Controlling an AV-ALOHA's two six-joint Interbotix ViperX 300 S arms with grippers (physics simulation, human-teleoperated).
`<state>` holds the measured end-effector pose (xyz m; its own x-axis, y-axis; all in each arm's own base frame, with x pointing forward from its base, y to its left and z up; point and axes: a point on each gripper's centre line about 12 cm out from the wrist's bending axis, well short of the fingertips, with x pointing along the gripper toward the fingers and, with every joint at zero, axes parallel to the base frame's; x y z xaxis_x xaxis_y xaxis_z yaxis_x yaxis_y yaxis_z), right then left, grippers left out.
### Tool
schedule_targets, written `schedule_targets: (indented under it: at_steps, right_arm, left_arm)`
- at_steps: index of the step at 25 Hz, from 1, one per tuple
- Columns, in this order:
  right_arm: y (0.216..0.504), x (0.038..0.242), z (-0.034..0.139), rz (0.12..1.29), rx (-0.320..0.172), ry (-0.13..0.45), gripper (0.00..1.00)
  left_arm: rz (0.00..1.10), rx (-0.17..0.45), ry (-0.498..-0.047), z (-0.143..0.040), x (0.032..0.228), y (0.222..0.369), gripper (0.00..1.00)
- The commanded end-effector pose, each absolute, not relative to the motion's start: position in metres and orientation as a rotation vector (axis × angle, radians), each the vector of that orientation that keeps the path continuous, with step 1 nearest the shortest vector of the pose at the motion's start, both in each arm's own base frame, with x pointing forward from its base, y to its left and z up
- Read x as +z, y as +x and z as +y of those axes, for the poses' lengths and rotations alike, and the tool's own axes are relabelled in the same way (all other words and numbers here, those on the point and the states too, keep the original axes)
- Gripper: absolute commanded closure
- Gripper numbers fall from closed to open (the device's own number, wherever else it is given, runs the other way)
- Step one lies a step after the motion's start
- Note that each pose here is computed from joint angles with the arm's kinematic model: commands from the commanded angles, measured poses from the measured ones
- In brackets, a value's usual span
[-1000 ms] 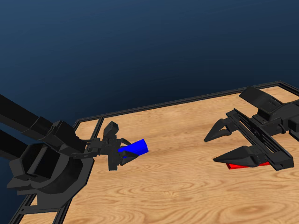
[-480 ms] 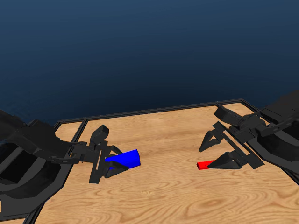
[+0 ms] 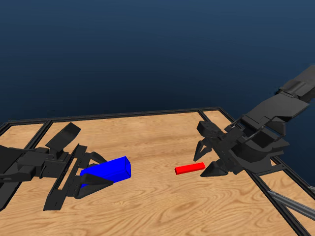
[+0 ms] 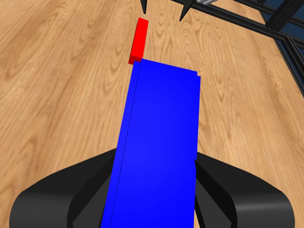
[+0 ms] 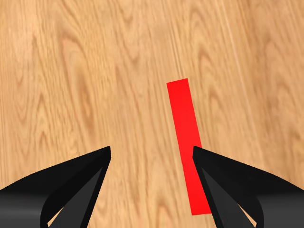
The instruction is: Insert peg into socket
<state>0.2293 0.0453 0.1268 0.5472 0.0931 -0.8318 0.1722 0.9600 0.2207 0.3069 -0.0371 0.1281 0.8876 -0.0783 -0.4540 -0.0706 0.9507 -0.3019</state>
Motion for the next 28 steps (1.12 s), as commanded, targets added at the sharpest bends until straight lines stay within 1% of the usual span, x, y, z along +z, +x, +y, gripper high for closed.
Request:
schedule_targets:
  at_steps: [1, 2, 3, 4, 5, 6, 7, 8, 9, 10, 11, 13, 14, 15, 16, 18, 19, 20, 21, 23, 24, 25, 26, 28]
  right_arm:
    - [0.222, 0.134, 0.051, 1.073, -0.106, 0.292, 0.0]
    - [0.22, 0.131, 0.051, 1.093, -0.118, 0.285, 0.0]
    - [0.212, 0.123, 0.051, 1.136, -0.13, 0.255, 0.0]
    - [0.215, 0.126, 0.05, 1.131, -0.161, 0.285, 0.0]
    - [0.213, 0.124, 0.051, 1.126, -0.158, 0.272, 0.0]
    - [0.211, 0.121, 0.051, 1.148, -0.174, 0.276, 0.0]
    - [0.213, 0.121, 0.053, 1.144, -0.18, 0.281, 0.0]
    - [0.215, 0.12, 0.054, 1.151, -0.177, 0.273, 0.0]
    - [0.212, 0.115, 0.053, 1.158, -0.194, 0.279, 0.0]
    - [0.213, 0.114, 0.053, 1.159, -0.193, 0.283, 0.0]
    - [0.211, 0.11, 0.052, 1.174, -0.205, 0.279, 0.0]
    - [0.213, 0.109, 0.05, 1.169, -0.211, 0.286, 0.0]
    - [0.215, 0.109, 0.049, 1.138, -0.206, 0.315, 0.0]
    - [0.213, 0.105, 0.047, 1.154, -0.215, 0.312, 0.0]
    - [0.216, 0.106, 0.048, 1.146, -0.203, 0.307, 0.0]
    - [0.215, 0.101, 0.045, 1.146, -0.202, 0.309, 0.0]
    - [0.216, 0.103, 0.046, 1.132, -0.18, 0.295, 0.0]
    - [0.215, 0.098, 0.041, 1.142, -0.196, 0.305, 0.0]
    - [0.217, 0.098, 0.039, 1.128, -0.199, 0.326, 0.0]
    - [0.219, 0.094, 0.037, 1.122, -0.196, 0.338, 0.0]
    - [0.222, 0.091, 0.038, 1.122, -0.187, 0.338, 0.14]
    - [0.221, 0.086, 0.037, 1.123, -0.18, 0.343, 1.0]
    - [0.226, 0.086, 0.038, 1.102, -0.159, 0.349, 1.0]
    - [0.226, 0.077, 0.039, 1.094, -0.139, 0.352, 1.0]
  left_arm:
    - [0.423, -0.016, -0.325, -0.04, 0.134, 0.319, 1.0]
    - [0.423, -0.016, -0.327, -0.04, 0.132, 0.32, 1.0]
    - [0.422, -0.017, -0.329, -0.041, 0.131, 0.322, 1.0]
    - [0.422, -0.017, -0.331, -0.041, 0.13, 0.323, 1.0]
    - [0.422, -0.018, -0.331, -0.041, 0.13, 0.324, 1.0]
    - [0.425, -0.017, -0.333, -0.041, 0.128, 0.324, 1.0]
    - [0.427, -0.016, -0.334, -0.04, 0.127, 0.324, 1.0]
    - [0.425, -0.017, -0.336, -0.04, 0.127, 0.324, 1.0]
    - [0.426, -0.016, -0.338, -0.04, 0.126, 0.324, 1.0]
    - [0.43, -0.015, -0.34, -0.04, 0.124, 0.324, 1.0]
    - [0.429, -0.013, -0.344, -0.04, 0.123, 0.324, 1.0]
    - [0.43, -0.013, -0.349, -0.04, 0.121, 0.323, 1.0]
    - [0.428, -0.011, -0.352, -0.039, 0.122, 0.323, 1.0]
    - [0.427, -0.01, -0.352, -0.039, 0.121, 0.323, 1.0]
    - [0.421, -0.011, -0.354, -0.039, 0.121, 0.324, 1.0]
    - [0.422, -0.012, -0.359, -0.039, 0.117, 0.326, 1.0]
    - [0.423, -0.014, -0.362, -0.04, 0.116, 0.327, 1.0]
    - [0.424, -0.01, -0.366, -0.039, 0.114, 0.327, 1.0]
    - [0.423, -0.011, -0.369, -0.039, 0.113, 0.326, 1.0]
    - [0.424, -0.008, -0.375, -0.039, 0.11, 0.326, 1.0]
    - [0.42, -0.006, -0.38, -0.038, 0.11, 0.326, 1.0]
    - [0.419, -0.006, -0.382, -0.038, 0.109, 0.325, 1.0]
    - [0.418, -0.007, -0.383, -0.038, 0.109, 0.325, 1.0]
    - [0.418, -0.005, -0.384, -0.038, 0.108, 0.324, 1.0]
